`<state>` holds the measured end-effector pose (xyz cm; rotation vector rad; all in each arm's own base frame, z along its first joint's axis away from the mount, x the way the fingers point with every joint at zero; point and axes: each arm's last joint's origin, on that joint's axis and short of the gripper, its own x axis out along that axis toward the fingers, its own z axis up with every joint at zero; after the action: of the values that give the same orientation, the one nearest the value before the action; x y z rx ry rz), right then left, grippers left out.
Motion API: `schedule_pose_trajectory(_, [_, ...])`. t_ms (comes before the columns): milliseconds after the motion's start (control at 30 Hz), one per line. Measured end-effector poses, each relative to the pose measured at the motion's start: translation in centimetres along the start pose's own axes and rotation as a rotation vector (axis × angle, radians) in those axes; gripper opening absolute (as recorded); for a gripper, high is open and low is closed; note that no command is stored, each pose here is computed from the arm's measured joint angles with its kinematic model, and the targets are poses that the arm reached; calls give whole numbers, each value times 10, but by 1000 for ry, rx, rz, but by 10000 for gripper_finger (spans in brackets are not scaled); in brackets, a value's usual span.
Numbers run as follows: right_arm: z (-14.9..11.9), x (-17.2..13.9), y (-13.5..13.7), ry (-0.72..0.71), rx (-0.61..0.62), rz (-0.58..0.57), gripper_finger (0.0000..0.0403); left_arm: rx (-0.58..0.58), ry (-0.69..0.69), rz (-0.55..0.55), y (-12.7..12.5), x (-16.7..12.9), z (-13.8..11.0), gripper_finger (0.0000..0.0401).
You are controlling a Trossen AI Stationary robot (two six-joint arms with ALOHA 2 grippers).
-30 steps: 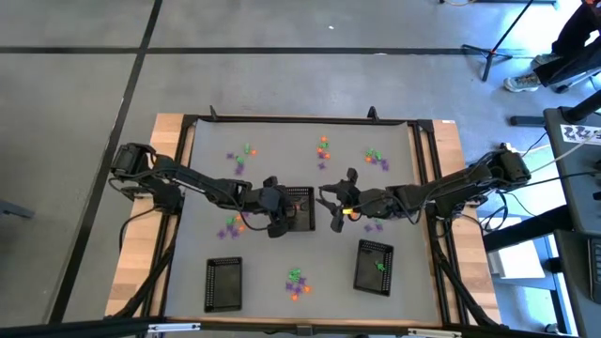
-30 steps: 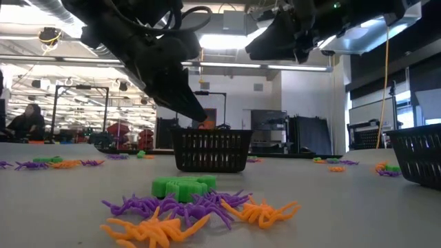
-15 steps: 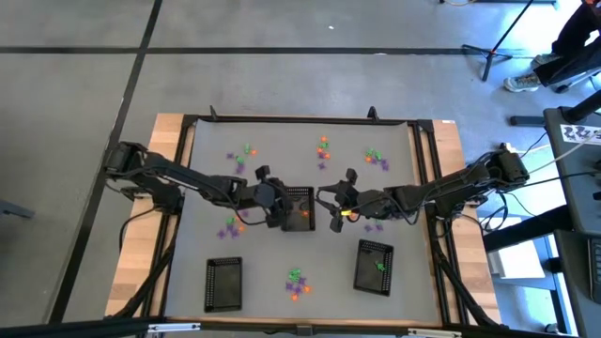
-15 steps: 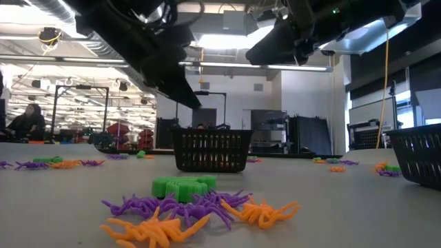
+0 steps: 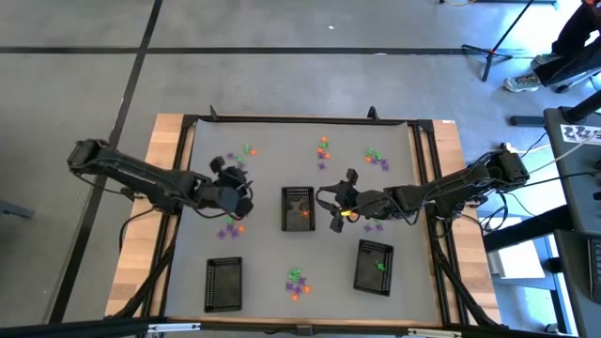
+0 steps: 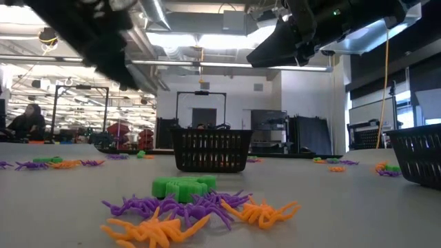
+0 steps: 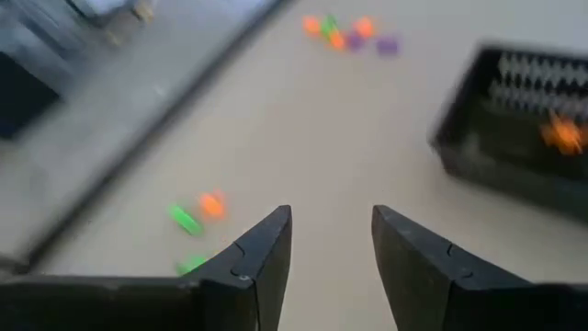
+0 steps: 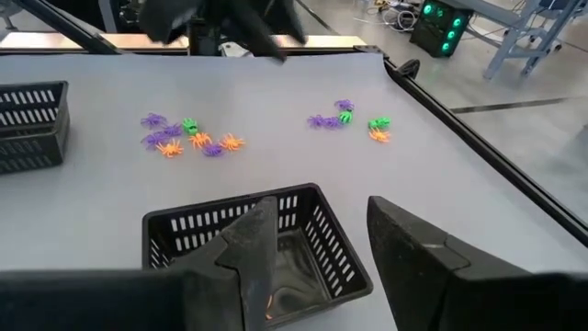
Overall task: Sort Halloween decoration
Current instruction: Put the orange spider toy into the top black bin
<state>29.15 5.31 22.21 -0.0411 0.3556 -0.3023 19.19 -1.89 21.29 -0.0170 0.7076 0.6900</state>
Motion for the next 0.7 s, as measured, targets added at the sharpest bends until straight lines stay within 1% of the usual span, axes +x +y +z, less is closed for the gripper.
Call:
schedule_pose_trajectory(133, [0,0,0,-1,15,1,167,-53,166,-164,1,11,-14,144])
schedule_pose_trajectory(200, [0,0,0,-4,36,1,167,-56,215,-200,-1,16,-17,144])
schedule_pose_trajectory(333, [1,0,0,-8,50,1,167,-36,247,-188,-5,22,-21,144])
schedule_pose_trajectory(433, [1,0,0,-8,51,1,167,-10,303,-187,-10,29,-26,144])
schedule_pose_trajectory(533, [1,0,0,-10,52,1,167,6,368,-169,-16,38,-34,144])
schedule_pose_trajectory(700, [2,0,0,-18,55,-16,167,78,501,-128,-20,51,-49,144])
